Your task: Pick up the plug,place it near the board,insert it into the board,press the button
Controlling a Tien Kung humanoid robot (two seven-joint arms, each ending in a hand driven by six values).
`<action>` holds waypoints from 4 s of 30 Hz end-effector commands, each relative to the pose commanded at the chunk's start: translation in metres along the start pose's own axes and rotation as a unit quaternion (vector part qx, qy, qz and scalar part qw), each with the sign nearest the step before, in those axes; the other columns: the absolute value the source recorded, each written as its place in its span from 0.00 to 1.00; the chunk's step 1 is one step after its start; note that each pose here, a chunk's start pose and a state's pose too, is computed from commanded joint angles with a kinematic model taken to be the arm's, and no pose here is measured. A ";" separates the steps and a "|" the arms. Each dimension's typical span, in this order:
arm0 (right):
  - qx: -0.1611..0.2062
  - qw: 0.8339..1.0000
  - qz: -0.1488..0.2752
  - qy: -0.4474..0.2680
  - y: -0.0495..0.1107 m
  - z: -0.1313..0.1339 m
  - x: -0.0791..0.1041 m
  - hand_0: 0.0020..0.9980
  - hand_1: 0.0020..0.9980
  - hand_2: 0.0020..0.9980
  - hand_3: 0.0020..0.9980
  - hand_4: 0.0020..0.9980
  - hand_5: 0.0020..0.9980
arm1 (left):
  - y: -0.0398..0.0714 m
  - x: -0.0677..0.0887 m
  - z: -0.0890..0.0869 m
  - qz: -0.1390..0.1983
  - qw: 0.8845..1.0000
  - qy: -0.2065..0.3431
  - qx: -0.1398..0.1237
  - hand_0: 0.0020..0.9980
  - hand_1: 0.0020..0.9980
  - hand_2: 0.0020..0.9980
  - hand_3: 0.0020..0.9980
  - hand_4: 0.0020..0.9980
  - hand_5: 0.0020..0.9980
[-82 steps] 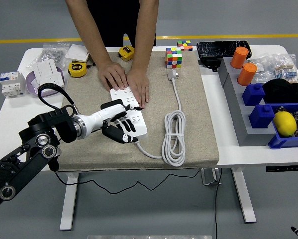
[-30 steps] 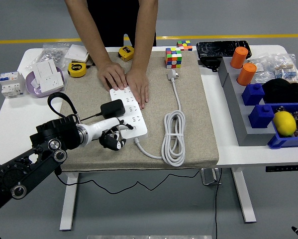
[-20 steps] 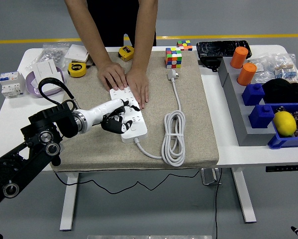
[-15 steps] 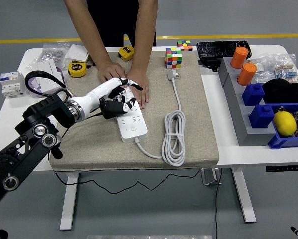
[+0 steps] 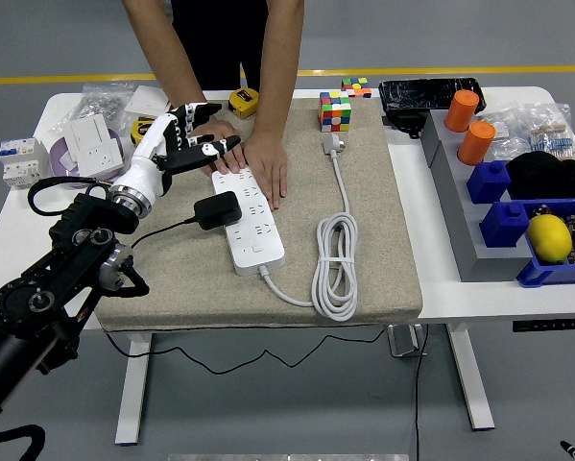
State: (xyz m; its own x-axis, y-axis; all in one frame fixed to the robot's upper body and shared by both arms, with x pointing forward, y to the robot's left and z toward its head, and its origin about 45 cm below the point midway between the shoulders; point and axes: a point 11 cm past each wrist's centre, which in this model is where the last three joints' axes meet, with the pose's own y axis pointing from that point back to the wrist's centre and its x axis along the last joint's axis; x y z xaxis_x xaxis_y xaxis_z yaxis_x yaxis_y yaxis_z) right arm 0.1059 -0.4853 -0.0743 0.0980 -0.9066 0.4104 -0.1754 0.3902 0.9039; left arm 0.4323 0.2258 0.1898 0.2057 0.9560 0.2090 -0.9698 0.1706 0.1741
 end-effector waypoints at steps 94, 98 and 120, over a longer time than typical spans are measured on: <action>0.002 1.000 0.000 -0.008 0.000 0.000 -0.002 1.00 0.84 0.78 0.80 1.00 0.99 | 0.028 0.048 -0.074 0.026 0.935 -0.333 0.122 1.00 1.00 0.91 0.85 1.00 0.72; 0.001 1.000 0.001 -0.008 0.000 0.000 -0.001 1.00 0.84 0.78 0.80 1.00 0.99 | 0.030 0.048 -0.070 0.028 0.946 -0.302 0.113 1.00 1.00 1.00 1.00 1.00 1.00; 0.003 1.000 0.000 -0.030 -0.001 0.016 -0.018 1.00 0.84 0.78 0.80 1.00 0.99 | 0.130 0.123 -0.029 0.199 0.930 0.261 -0.167 1.00 1.00 0.88 0.82 1.00 1.00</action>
State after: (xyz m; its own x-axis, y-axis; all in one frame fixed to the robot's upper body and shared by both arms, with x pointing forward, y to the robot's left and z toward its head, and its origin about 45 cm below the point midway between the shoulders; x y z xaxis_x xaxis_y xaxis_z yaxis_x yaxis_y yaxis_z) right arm 0.0886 -0.4720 -0.0847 0.0398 -0.9143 0.4030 -0.1819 0.3900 0.9027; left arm 0.3280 0.3722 0.2102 -0.1857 0.9300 -0.3172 -0.9597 -0.2410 -0.1448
